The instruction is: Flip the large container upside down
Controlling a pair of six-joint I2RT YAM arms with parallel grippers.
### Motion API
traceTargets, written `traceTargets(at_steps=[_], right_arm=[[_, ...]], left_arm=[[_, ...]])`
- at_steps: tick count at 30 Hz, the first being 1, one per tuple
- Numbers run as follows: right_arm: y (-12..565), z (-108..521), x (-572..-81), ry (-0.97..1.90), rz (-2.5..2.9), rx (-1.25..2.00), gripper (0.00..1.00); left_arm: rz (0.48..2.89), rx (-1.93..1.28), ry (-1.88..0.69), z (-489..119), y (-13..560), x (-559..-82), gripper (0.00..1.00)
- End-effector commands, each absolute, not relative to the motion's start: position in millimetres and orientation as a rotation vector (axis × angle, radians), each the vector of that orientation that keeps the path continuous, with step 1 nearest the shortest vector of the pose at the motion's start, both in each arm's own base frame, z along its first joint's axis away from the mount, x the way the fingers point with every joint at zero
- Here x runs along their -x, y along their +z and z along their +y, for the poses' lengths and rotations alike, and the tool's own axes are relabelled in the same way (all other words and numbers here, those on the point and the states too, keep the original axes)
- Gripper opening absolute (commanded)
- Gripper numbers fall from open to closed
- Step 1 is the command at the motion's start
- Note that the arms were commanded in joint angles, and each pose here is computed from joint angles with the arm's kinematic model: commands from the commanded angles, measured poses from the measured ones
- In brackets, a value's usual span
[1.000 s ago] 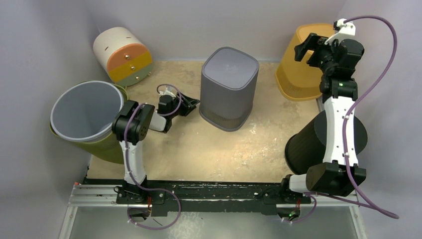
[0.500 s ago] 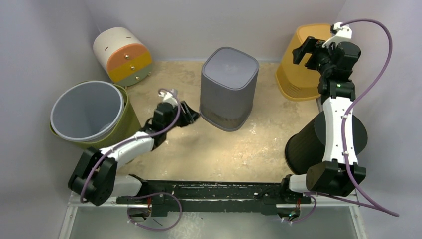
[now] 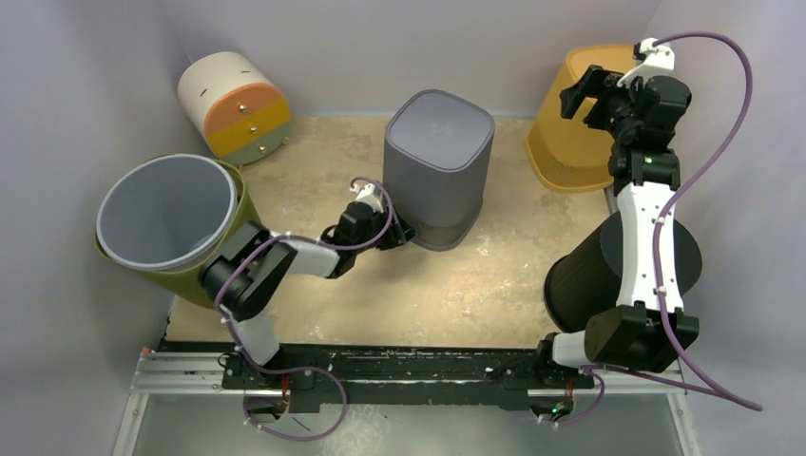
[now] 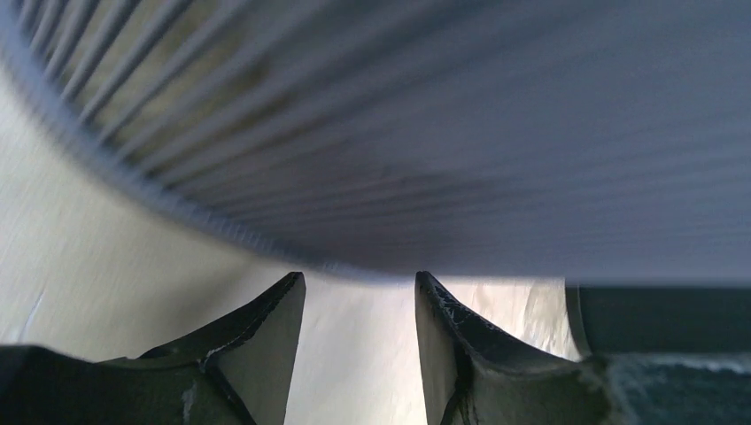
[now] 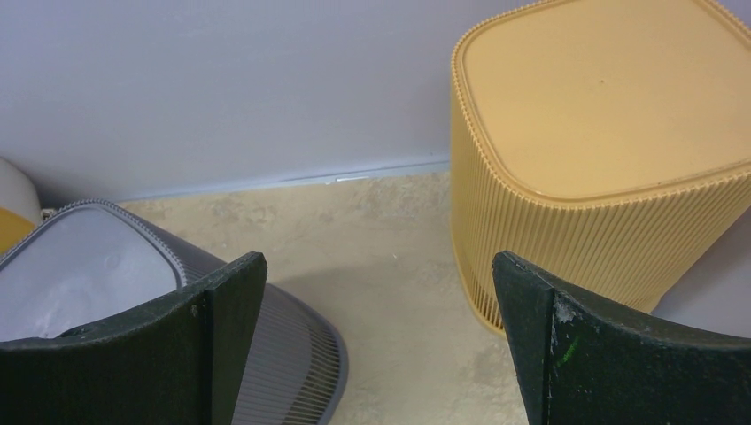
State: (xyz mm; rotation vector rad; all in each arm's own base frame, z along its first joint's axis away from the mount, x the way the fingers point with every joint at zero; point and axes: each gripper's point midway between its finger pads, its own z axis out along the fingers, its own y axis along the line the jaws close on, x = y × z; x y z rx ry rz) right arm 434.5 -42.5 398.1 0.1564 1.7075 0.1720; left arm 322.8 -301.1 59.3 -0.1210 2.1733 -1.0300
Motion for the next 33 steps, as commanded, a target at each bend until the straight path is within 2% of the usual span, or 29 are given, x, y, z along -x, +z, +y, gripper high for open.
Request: traceTargets(at_steps=[1, 11, 22, 27, 33], right_arm=[[434, -48, -434, 0.135, 1.611, -0.141, 1.00], [430, -52, -440, 0.120, 1.600, -0.148, 1.00], [427, -55, -443, 0.105, 1.592, -0.146, 1.00], [420, -57, -445, 0.097, 1.604, -0.151, 1.00], [416, -58, -443, 0.096, 1.616, -0.163, 1.00]], left_arm=[[1.968, 0.111, -1.045, -334, 105, -383, 0.46], [1.993, -0.042, -1.028, -401, 81, -458, 0.47], [1.969, -0.158, -0.999, -440, 79, -508, 0.47], [1.955, -0.164, -0.999, -446, 80, -517, 0.48], [2.023, -0.206, -0.955, -435, 74, -500, 0.49]])
